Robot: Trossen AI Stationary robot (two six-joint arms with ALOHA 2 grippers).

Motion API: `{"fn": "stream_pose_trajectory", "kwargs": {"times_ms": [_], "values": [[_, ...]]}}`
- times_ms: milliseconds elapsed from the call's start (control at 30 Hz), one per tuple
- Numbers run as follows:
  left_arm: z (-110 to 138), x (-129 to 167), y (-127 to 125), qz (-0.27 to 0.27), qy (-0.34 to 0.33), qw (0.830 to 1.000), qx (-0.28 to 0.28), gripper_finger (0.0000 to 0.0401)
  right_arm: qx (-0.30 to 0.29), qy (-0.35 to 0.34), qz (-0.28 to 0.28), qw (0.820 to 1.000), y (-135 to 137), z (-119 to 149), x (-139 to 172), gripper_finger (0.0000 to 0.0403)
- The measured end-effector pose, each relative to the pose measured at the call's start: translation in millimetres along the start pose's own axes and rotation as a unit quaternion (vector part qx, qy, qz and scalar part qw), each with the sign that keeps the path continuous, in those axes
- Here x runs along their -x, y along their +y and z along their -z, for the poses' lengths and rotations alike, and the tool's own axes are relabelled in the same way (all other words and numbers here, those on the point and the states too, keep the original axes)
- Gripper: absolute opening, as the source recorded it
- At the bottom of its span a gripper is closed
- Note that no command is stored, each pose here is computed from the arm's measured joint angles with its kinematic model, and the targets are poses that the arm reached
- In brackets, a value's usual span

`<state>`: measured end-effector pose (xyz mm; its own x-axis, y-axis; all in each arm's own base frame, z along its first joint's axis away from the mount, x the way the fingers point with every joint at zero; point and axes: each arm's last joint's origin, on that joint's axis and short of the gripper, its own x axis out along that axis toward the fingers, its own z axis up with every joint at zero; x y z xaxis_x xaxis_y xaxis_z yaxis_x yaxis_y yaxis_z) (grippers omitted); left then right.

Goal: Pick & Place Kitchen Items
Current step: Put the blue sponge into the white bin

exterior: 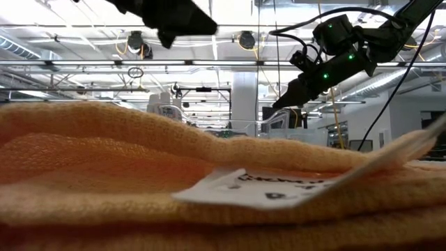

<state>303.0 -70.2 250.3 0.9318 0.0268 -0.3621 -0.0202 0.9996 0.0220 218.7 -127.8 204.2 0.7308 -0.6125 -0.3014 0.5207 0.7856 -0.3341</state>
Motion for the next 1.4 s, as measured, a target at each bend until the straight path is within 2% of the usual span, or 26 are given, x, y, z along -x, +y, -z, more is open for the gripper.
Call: {"fn": "stream_pose_trajectory", "kwargs": {"times_ms": [133, 233, 333, 500, 633, 733, 867, 1000, 1167, 1300, 1400], "values": [[10, -28, -11, 0.005, 0.098, 0.995, 0.003, 0.0006, -0.001, -0.004, 0.001, 1.0, 0, -1, 0, 0.0254], [27, -51, -13, 0.01, 0.182, 0.983, 0.009, 0.0012, -0.004, -0.003, 0.001, 1.0, 0, -1, 0, 0.0254], [35, -71, -11, 0.027, 0.212, 0.977, 0.024, 0.0049, -0.012, 0.0, -0.001, 1.0, 0, 0, 0, 0.0254], [42, -88, 2, 0.081, 0.234, 0.968, 0.042, 0.0139, -0.012, 0.004, -0.002, 1.0, 0, 1, 0, 0.0254], [44, -89, 14, 0.086, 0.245, 0.966, 0.007, 0.0196, -0.005, 0.003, -0.002, 1.0, 0, 1, 0, 0.0254], [49, -88, 22, 0.086, 0.272, 0.958, -0.025, 0.0217, 0.004, 0.0, -0.001, 1.0, 0, 0, 0, 0.0254], [56, -83, 26, 0.098, 0.309, 0.943, -0.075, 0.0222, 0.003, -0.007, 0.001, 1.0, 0, -1, 0, 0.0254], [62, -84, 17, 0.117, 0.316, 0.935, -0.109, 0.0223, 0.001, -0.007, 0.001, 1.0, 0, -1, 0, 0.0254], [65, -87, 8, 0.128, 0.305, 0.933, -0.139, 0.0223, -0.002, -0.008, 0.0, 1.0, 0, -2, 0, 0.0254], [64, -89, 10, 0.106, 0.299, 0.929, -0.188, 0.0223, -0.001, -0.009, -0.002, 1.0, 1, -2, 0, 0.0254], [65, -90, 13, 0.109, 0.298, 0.926, -0.206, 0.0223, 0.0, -0.009, -0.002, 1.0, 1, -2, 0, 0.0254]]}}
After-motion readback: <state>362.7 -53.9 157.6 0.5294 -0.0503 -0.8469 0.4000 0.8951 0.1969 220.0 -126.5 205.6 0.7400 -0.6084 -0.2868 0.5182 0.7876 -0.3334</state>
